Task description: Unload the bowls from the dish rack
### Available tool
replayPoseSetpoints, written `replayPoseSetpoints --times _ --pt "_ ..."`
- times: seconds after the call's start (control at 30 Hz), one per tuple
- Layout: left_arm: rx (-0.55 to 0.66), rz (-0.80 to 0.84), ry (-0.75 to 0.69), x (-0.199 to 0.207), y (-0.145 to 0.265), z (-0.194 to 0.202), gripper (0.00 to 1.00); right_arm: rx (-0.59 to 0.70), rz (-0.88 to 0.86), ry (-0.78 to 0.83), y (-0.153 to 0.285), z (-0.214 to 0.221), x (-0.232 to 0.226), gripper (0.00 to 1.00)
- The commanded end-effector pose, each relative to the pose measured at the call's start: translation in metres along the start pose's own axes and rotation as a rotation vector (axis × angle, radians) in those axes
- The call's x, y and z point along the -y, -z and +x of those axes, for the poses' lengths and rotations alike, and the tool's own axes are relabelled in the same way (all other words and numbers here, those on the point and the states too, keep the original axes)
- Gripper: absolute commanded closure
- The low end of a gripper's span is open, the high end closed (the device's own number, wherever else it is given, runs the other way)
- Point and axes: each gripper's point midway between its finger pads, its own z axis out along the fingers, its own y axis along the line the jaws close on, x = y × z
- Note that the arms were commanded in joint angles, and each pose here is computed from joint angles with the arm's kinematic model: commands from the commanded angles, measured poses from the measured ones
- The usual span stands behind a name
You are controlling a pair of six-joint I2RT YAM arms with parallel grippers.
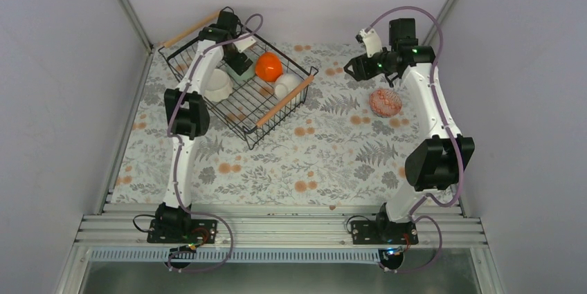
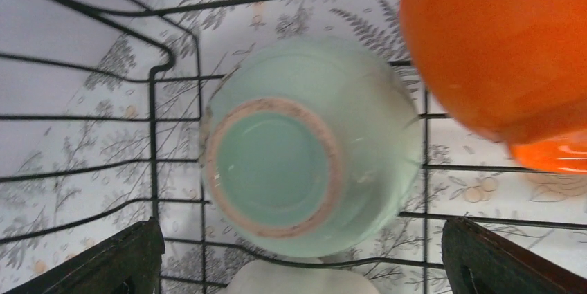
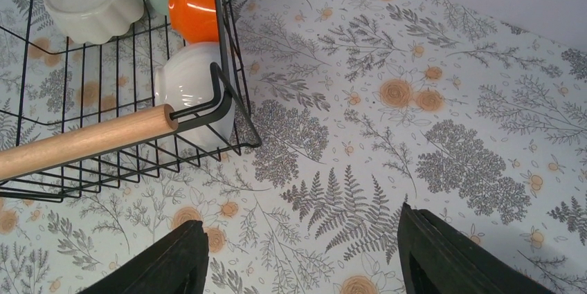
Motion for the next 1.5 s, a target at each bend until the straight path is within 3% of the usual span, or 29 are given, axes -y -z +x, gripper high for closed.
replayPoseSetpoints --times 0.0,0.33,0.67,0.97,1.2,1.33,1.47 --pt "0.063 0.082 -0.062 0.019 0.001 -0.016 0.0 0.054 -0.017 0.007 0.007 -0.014 -0.011 0.33" --pt "-0.005 0.097 -0.072 0.025 -0.036 0.004 0.0 0.052 -0.02 -0.001 0.001 -0.014 -0.012 0.33" --pt "0.078 0.082 -0.066 0.013 -0.018 -0.014 0.0 0.038 -0.018 -0.009 -0.005 -0.011 -0.008 0.32" --pt "-0.092 0.25 -0.129 0.055 -0.036 0.034 0.0 0.04 -0.025 0.0 -0.003 -0.02 -0.009 0.32" --pt "-0.198 0.355 -0.181 0.088 -0.02 0.057 0.01 0.034 -0.037 0.003 -0.005 -0.021 -0.013 0.31" --pt "-0.138 0.329 -0.2 0.086 0.008 0.036 0.0 0.035 -0.044 0.004 -0.007 -0.021 -0.015 0.31" --pt "-0.048 0.172 -0.199 0.054 0.027 0.003 0.0 0.03 -0.041 0.0 -0.011 -0.018 -0.013 0.31"
